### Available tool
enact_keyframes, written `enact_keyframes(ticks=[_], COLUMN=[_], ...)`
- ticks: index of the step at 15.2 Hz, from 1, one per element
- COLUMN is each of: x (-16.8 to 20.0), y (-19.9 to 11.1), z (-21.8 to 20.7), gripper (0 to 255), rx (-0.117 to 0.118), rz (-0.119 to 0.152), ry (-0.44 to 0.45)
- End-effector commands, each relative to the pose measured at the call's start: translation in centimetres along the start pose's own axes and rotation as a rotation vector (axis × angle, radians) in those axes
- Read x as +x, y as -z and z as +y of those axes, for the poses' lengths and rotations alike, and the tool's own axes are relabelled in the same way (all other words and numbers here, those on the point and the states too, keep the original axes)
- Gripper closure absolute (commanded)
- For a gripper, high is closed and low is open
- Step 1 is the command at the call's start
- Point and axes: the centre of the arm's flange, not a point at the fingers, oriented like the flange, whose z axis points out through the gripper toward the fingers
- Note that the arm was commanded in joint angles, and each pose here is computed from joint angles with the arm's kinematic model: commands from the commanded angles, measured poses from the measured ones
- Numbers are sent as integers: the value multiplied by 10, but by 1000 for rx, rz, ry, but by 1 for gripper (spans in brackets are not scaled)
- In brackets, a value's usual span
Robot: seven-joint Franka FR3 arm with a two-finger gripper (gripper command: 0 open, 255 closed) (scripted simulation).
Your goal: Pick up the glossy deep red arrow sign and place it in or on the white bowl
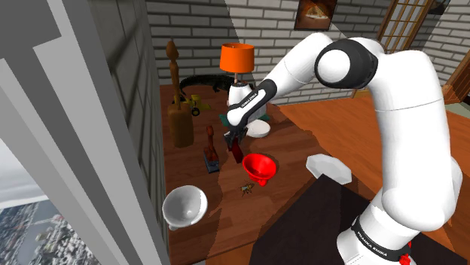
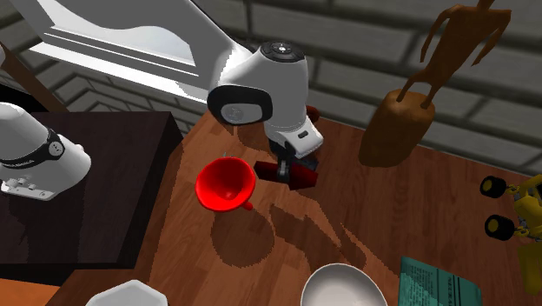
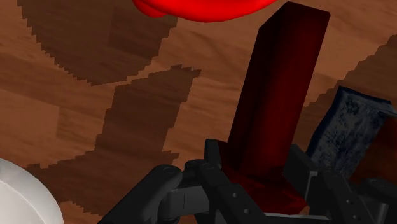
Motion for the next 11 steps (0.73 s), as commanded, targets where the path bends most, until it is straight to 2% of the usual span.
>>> enact_keyframes(ticks=[1, 11], x=[1, 5], y=[12, 64], z=[-1, 2], gripper=[255, 255], rx=[0, 0], rz=[0, 0], ry=[0, 0])
